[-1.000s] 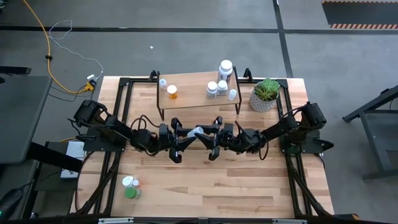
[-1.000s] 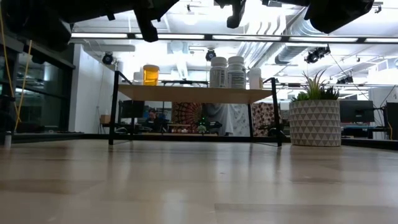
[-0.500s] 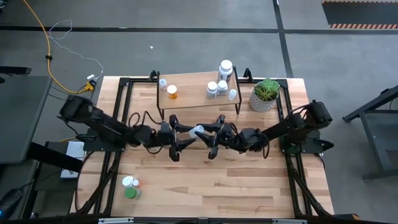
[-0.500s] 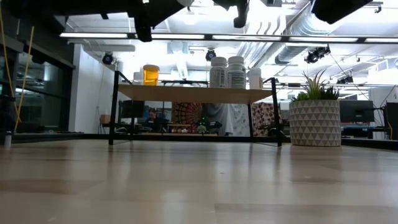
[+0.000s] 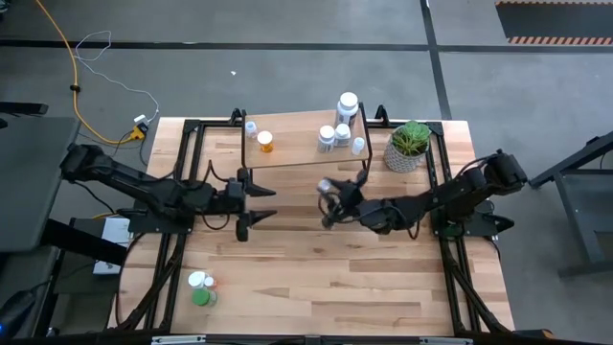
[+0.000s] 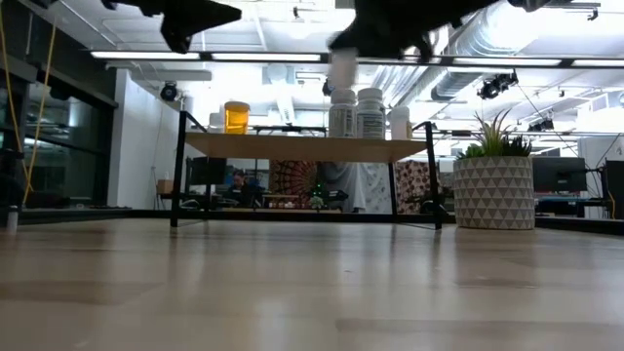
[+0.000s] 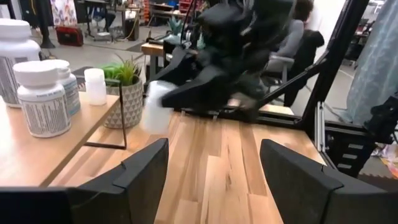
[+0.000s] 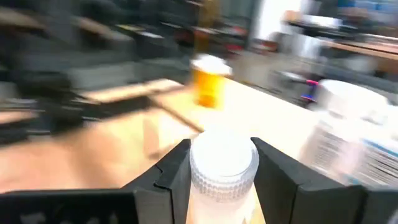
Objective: Pick and place medicine bottles onto shelf by color
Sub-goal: Put the transparent pill bottle on the shelf
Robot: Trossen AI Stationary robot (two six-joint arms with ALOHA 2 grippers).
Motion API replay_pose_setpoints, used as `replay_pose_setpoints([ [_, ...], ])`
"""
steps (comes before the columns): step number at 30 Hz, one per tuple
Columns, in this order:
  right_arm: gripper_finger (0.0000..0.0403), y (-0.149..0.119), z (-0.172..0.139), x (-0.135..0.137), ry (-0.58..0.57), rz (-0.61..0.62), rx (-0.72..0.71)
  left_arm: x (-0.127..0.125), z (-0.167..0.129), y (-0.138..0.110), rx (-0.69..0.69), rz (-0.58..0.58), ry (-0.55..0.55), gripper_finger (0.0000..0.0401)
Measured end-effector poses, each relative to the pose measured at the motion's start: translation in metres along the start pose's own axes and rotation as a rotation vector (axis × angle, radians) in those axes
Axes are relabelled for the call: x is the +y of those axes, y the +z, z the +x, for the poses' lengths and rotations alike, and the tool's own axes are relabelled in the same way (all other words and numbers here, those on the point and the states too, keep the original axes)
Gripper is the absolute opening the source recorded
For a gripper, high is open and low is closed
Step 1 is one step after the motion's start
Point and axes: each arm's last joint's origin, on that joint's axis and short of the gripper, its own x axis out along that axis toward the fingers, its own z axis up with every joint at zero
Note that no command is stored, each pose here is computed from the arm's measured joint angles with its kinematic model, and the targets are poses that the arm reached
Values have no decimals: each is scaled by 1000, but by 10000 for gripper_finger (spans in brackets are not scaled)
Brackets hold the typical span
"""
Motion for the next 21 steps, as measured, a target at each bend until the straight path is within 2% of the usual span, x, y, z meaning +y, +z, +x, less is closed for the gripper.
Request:
replay_pose_setpoints([
  [3,129,-8,4,-10,-184,6,34,2,-6,4,-12,-4,2,244],
  [6,129,-12,11,-20,-272,66,45,2,-6,4,-13,-5,2,243],
  [14,130,-18,30,-43,-381,141,77,1,-4,2,-6,-1,6,243],
  [21,131,-20,30,-43,-375,129,90,1,-4,3,-7,-2,6,243],
])
